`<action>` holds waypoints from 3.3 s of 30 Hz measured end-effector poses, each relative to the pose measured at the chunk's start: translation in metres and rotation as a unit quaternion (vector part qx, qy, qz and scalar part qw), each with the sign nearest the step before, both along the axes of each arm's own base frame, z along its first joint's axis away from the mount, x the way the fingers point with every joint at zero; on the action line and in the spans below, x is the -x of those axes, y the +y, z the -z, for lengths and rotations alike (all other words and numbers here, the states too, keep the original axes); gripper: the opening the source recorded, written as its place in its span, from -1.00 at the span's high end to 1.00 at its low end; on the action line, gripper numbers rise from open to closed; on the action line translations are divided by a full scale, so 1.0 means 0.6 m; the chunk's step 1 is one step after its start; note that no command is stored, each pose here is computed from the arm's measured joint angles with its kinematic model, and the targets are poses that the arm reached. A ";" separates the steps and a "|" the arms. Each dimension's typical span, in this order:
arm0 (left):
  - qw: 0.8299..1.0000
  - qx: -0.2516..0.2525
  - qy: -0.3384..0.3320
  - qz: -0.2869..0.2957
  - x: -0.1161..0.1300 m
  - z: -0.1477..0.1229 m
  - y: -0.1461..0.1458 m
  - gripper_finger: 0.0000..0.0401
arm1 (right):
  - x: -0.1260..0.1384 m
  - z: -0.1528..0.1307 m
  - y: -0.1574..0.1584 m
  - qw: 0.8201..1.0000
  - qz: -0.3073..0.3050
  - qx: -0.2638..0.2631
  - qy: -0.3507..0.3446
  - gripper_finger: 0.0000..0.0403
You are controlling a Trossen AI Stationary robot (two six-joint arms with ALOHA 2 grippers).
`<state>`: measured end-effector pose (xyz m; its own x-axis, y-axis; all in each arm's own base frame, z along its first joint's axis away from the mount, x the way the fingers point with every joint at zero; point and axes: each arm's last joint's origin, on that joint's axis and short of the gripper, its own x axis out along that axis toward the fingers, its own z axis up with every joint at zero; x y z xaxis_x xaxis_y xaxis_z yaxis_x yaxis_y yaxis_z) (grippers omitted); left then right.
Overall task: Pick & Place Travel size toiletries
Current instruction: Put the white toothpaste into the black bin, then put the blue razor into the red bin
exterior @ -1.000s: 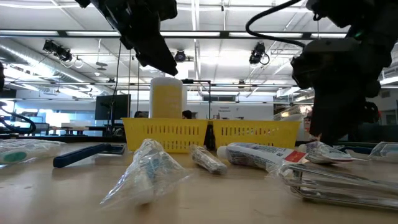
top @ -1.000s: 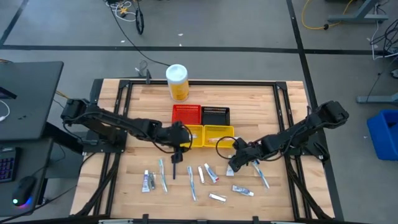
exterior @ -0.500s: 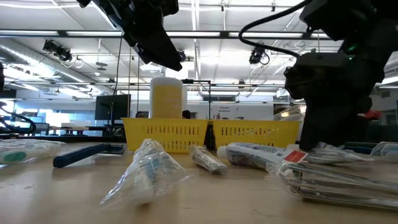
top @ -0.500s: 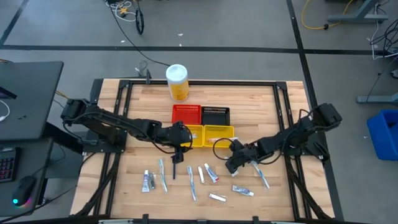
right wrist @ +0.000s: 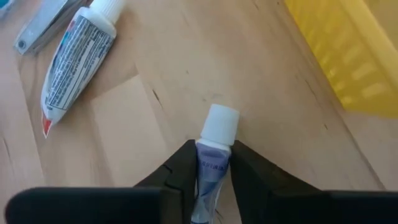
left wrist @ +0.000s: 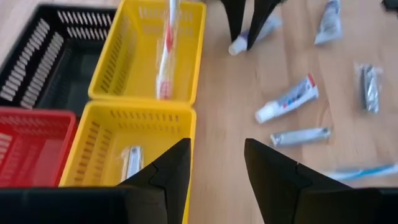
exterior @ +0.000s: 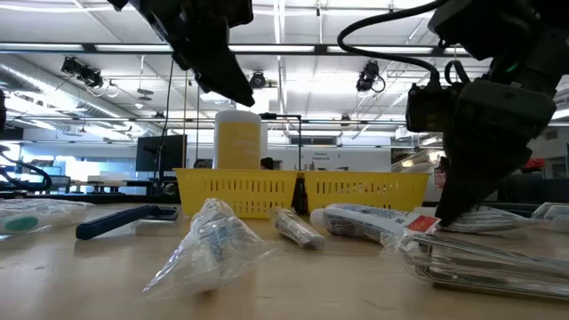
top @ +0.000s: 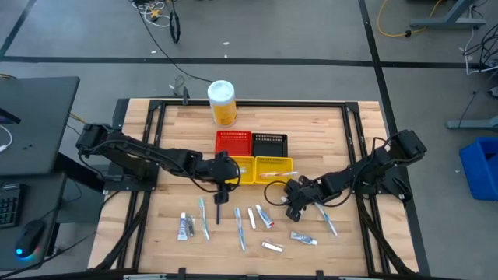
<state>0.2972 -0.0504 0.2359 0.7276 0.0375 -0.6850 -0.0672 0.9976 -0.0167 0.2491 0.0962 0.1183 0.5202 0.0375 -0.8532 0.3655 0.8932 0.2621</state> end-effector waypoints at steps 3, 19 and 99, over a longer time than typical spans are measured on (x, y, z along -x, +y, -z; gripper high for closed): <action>1.000 0.000 0.013 -0.007 0.010 -0.004 0.000 0.21 | 0.000 -0.007 0.001 1.000 -0.013 -0.010 -0.007 0.56; 0.999 -0.005 -0.023 -0.038 0.050 -0.055 0.010 0.21 | -0.020 -0.163 -0.051 0.948 -0.095 0.018 -0.302 0.56; 0.934 0.244 0.115 -0.233 0.052 0.037 -0.104 0.42 | -0.052 -0.134 -0.214 0.934 -0.017 0.254 -0.251 -0.11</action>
